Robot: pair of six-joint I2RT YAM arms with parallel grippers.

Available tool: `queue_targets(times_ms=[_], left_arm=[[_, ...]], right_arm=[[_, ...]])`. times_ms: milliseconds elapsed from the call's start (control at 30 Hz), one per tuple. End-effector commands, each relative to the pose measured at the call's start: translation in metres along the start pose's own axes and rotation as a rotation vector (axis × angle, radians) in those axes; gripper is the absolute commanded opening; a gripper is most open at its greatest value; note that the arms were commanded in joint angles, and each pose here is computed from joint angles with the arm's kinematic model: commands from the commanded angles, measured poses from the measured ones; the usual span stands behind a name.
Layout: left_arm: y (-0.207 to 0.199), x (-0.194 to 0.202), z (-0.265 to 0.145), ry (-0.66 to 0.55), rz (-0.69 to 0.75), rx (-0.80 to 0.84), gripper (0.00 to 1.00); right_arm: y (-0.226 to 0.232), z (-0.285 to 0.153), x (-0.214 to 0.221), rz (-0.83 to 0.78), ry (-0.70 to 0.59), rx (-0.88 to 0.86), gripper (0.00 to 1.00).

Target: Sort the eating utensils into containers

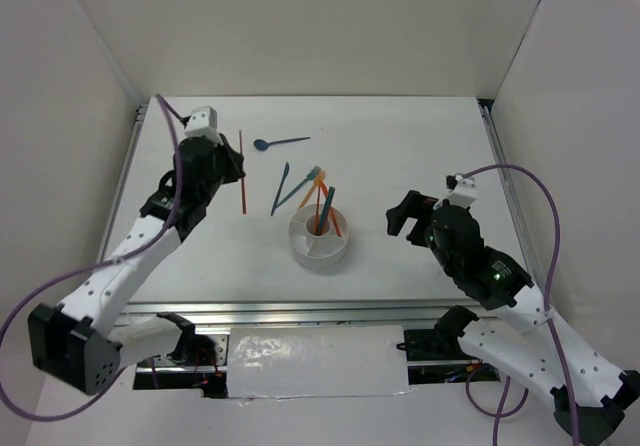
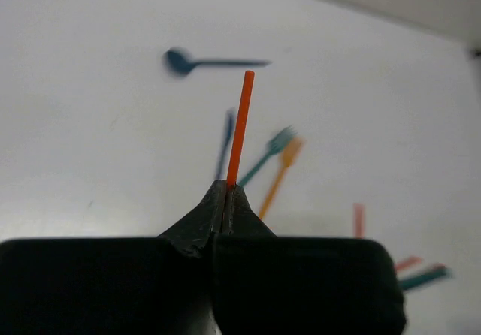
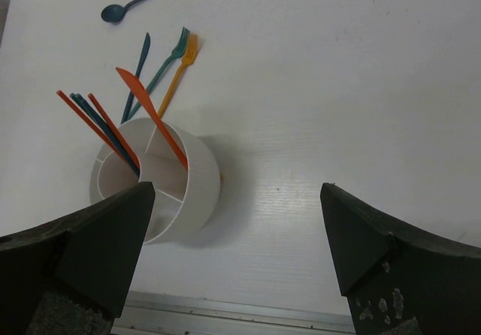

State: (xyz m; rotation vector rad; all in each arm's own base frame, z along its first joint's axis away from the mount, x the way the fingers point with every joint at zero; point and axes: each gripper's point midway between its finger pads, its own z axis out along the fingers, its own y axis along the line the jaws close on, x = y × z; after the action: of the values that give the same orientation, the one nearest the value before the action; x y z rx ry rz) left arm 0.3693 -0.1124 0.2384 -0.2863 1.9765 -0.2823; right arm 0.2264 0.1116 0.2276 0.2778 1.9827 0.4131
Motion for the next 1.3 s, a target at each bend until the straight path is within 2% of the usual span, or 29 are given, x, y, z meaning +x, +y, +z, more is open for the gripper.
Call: queue_targets(times_ms=[0,267,467,567,767,1267], left_arm=[[-0.08,-0.045,-0.04,-0.187,0.089,0.444,0.0],[-0.168,-0.031,-0.08,-0.229,0.161,0.893,0.0],[-0.193,-0.009,-0.084,-0.233,0.208,1.042,0.0],[-0.202,-0.004,-0.089,-0.276,0.201,1.125,0.0],[-0.211,0.017,-0.082,-0.241,0.131,1.213,0.0],[-0.21,0.065,-0.061,-0.16,0.178,1.226,0.0]], right_arm=[[-0.005,-0.009,-0.014,0.022,-0.062,0.017,1.0],[-0.005,-0.012,-0.018,0.032,-0.069,0.017,1.0],[-0.006,-0.014,-0.019,0.026,-0.071,0.02,1.0],[-0.007,-0.013,-0.018,0.026,-0.071,0.027,1.0],[-0.008,-0.012,-0.018,0.018,-0.066,0.036,1.0],[-0.013,-0.013,-0.017,0.012,-0.071,0.051,1.0]])
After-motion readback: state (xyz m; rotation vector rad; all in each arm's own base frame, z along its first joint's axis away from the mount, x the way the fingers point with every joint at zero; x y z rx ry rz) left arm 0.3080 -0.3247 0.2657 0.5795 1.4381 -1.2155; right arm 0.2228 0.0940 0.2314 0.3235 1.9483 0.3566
